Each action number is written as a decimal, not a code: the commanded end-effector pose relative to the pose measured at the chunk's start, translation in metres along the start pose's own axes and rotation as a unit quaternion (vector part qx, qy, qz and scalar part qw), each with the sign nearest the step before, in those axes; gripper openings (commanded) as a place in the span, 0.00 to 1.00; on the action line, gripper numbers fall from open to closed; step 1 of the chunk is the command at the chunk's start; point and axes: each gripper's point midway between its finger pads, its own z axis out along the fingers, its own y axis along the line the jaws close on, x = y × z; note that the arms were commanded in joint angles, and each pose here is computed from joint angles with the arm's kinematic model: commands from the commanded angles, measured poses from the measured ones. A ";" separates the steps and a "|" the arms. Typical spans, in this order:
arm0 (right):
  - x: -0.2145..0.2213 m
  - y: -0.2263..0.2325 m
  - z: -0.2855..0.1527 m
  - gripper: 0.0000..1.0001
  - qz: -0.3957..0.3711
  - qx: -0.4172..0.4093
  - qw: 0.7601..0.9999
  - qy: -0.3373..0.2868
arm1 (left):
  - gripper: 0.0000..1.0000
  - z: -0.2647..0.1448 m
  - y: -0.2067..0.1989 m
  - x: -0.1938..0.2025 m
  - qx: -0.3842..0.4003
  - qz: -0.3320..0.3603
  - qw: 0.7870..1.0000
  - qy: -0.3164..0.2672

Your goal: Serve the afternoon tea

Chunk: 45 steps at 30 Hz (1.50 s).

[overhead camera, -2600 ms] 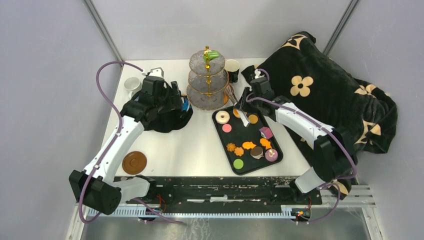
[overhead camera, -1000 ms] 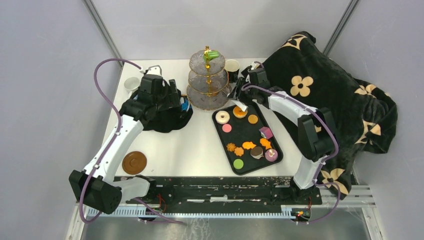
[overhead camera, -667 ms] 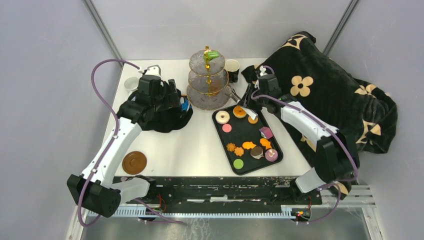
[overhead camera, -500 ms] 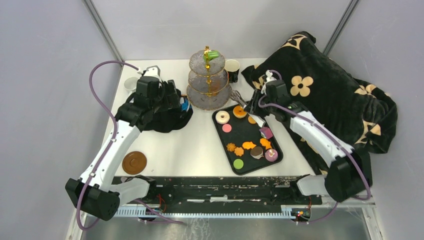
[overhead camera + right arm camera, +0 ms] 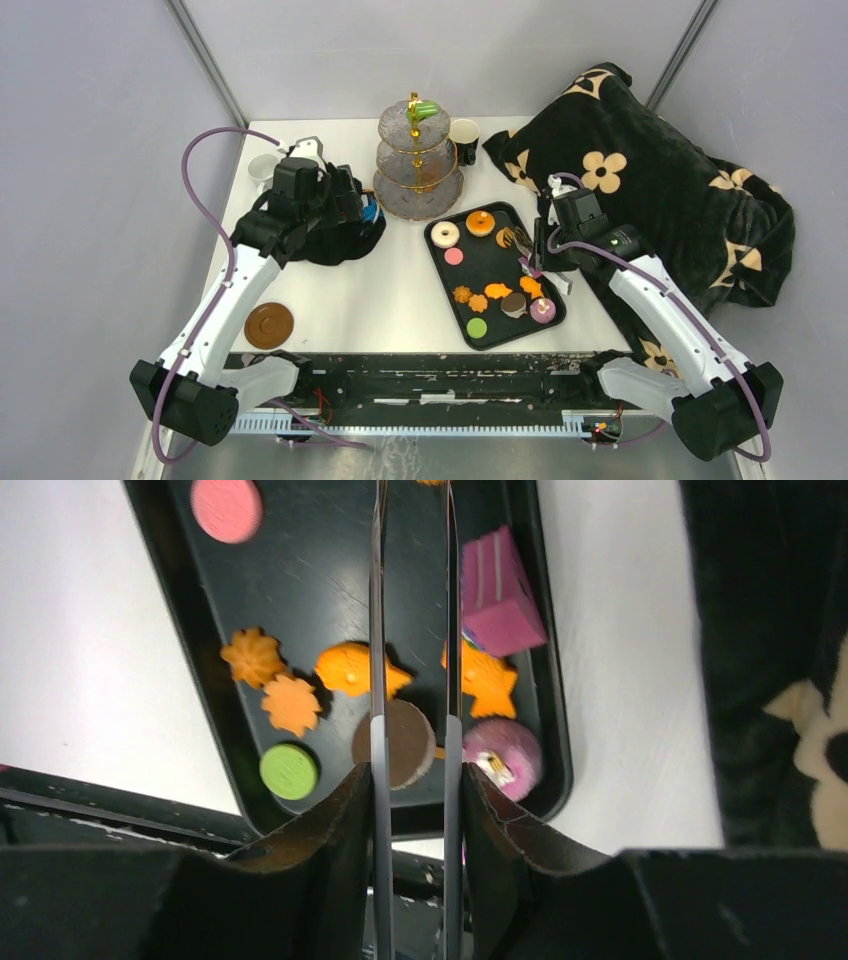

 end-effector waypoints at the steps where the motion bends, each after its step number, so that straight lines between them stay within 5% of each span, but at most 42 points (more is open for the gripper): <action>1: 0.005 -0.015 -0.009 0.41 -0.027 0.033 0.999 0.002 | 1.00 -0.007 -0.009 -0.013 0.024 -0.028 0.999 -0.028; 25: -0.001 -0.010 0.048 0.52 -0.029 0.032 0.999 0.018 | 1.00 -0.006 -0.009 -0.016 0.020 -0.027 0.999 -0.030; 45: -0.034 0.004 -0.010 0.30 -0.025 0.007 0.999 -0.037 | 1.00 -0.007 -0.006 -0.025 0.010 -0.017 0.999 -0.038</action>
